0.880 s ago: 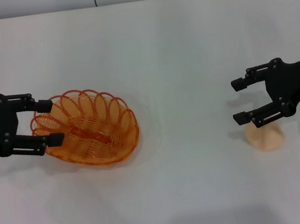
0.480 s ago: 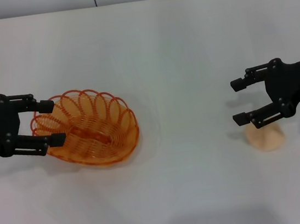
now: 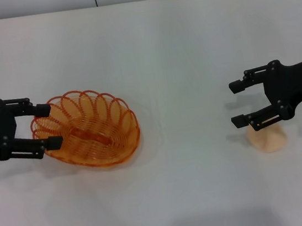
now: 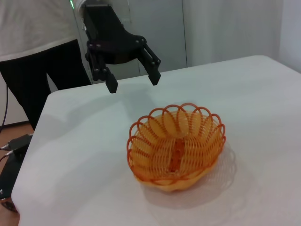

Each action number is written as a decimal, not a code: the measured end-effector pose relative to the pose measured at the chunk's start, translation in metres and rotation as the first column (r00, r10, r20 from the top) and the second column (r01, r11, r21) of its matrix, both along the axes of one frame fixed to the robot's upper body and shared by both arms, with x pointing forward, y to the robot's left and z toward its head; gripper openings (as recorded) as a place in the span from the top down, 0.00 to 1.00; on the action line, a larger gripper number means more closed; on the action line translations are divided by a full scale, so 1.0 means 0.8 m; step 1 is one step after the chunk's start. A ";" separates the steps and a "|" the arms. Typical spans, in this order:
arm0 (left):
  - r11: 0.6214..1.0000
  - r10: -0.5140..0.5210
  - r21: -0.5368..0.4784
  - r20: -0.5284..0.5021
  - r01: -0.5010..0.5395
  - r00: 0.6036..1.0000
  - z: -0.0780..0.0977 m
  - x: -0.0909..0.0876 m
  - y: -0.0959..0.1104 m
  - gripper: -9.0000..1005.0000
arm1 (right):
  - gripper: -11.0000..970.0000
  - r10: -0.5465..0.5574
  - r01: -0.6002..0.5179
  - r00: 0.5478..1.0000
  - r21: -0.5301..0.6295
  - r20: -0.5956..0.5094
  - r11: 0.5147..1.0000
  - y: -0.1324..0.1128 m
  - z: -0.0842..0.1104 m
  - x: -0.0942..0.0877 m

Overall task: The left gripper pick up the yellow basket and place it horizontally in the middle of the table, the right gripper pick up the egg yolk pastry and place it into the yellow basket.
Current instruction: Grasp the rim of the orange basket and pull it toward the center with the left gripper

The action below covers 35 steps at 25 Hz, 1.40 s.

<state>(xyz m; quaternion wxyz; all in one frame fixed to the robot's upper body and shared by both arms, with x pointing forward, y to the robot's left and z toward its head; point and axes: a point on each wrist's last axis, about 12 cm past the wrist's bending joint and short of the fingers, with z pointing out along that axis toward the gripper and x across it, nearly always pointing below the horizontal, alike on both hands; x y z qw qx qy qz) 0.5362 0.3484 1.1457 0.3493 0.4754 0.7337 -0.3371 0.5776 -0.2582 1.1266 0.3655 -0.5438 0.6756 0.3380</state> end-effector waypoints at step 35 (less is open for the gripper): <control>0.782 0.578 0.475 -0.310 -0.404 0.754 -0.003 0.099 -0.049 0.29 | 0.18 0.052 -0.052 0.995 0.002 0.088 0.999 0.014 0.002 -0.001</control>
